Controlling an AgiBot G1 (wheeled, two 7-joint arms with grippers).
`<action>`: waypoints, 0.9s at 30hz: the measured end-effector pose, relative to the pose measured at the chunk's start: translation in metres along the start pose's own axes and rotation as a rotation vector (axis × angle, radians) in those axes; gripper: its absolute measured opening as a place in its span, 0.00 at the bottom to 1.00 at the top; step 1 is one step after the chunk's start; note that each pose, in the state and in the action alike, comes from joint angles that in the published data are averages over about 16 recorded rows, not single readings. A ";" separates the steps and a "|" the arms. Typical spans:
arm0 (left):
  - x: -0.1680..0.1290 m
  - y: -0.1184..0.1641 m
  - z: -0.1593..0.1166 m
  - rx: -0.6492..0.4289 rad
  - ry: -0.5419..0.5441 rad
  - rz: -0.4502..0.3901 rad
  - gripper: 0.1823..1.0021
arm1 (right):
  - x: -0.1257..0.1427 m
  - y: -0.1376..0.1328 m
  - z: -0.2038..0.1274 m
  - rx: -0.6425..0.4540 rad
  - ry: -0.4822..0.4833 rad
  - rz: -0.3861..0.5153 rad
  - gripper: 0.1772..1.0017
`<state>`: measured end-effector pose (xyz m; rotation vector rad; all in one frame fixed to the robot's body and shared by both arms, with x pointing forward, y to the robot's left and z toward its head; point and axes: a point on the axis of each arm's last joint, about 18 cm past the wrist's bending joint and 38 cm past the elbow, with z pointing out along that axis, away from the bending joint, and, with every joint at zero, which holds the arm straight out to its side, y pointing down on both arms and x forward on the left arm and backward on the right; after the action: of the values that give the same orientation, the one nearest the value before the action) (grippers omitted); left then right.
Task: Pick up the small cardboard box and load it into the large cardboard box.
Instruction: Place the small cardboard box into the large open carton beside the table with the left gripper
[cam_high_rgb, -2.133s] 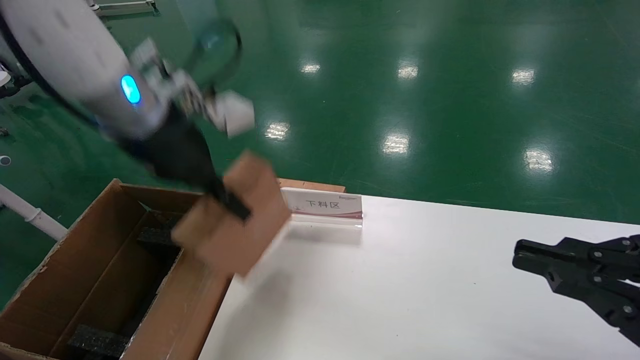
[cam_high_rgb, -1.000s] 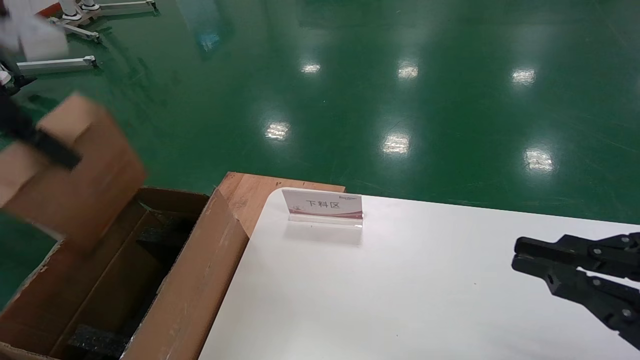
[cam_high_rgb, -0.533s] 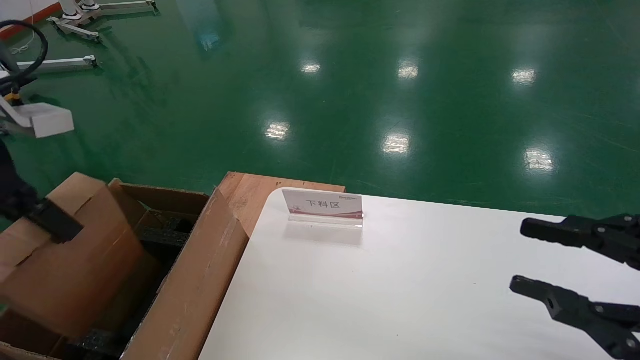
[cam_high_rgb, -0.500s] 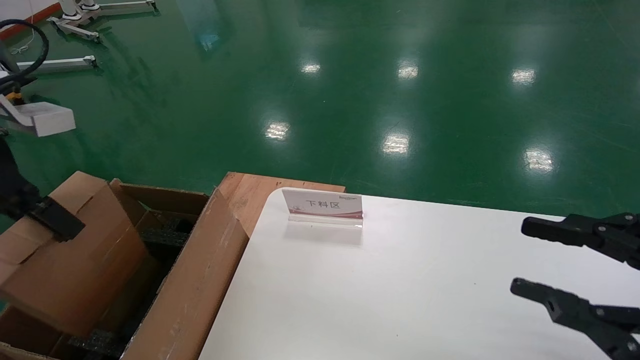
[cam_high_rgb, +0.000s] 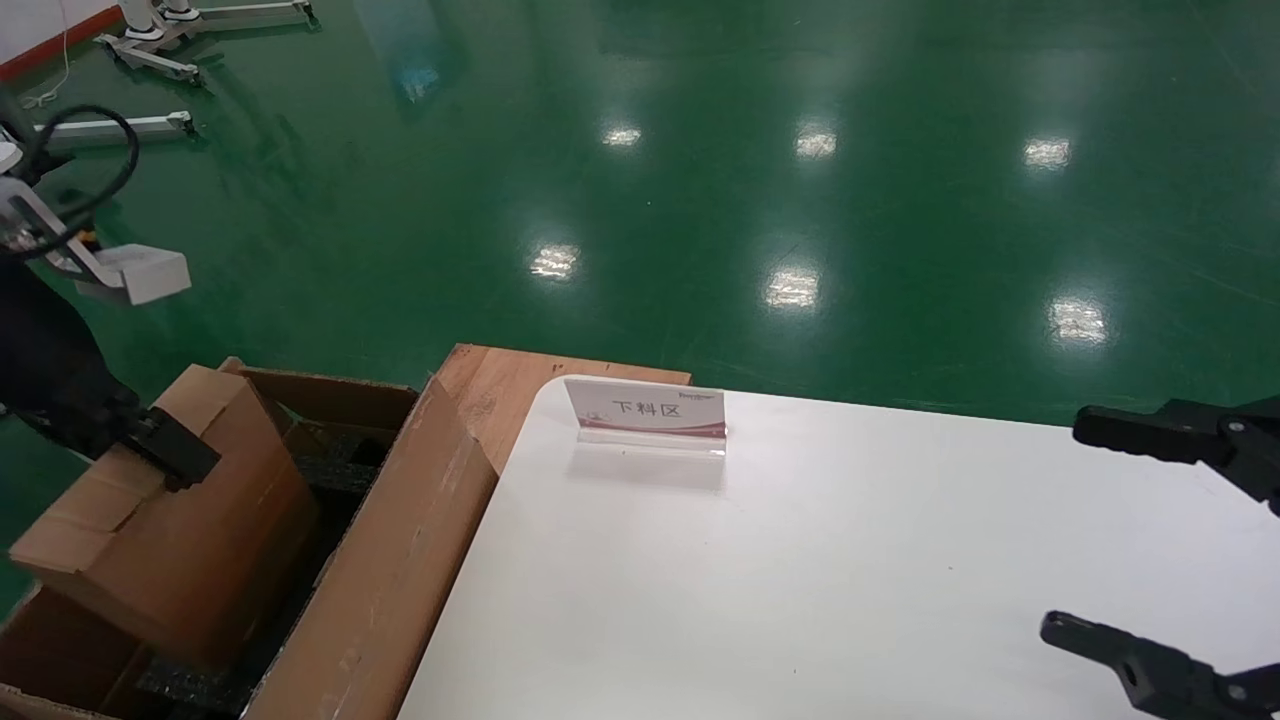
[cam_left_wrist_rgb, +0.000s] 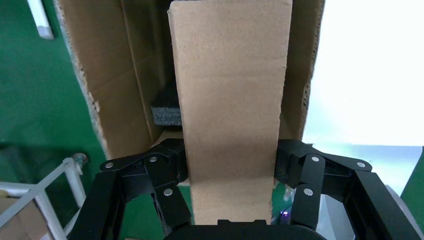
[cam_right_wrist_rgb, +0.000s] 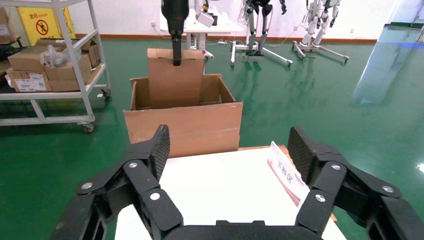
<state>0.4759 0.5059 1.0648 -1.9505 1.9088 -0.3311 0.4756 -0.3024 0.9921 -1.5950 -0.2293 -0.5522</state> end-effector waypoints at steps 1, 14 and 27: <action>-0.002 0.000 0.004 0.000 0.002 -0.005 0.08 | 0.000 0.000 0.000 0.000 0.000 0.000 0.79; -0.034 0.005 0.038 -0.004 -0.008 -0.051 0.08 | 0.000 0.000 0.000 0.000 0.000 0.000 0.97; -0.070 0.008 0.057 0.031 -0.056 -0.085 0.08 | 0.000 0.000 0.000 0.000 0.000 0.000 1.00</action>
<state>0.4904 0.5822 1.0174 -2.0032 1.7795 -0.3251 0.4756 -0.3024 0.9921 -1.5950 -0.2293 -0.5522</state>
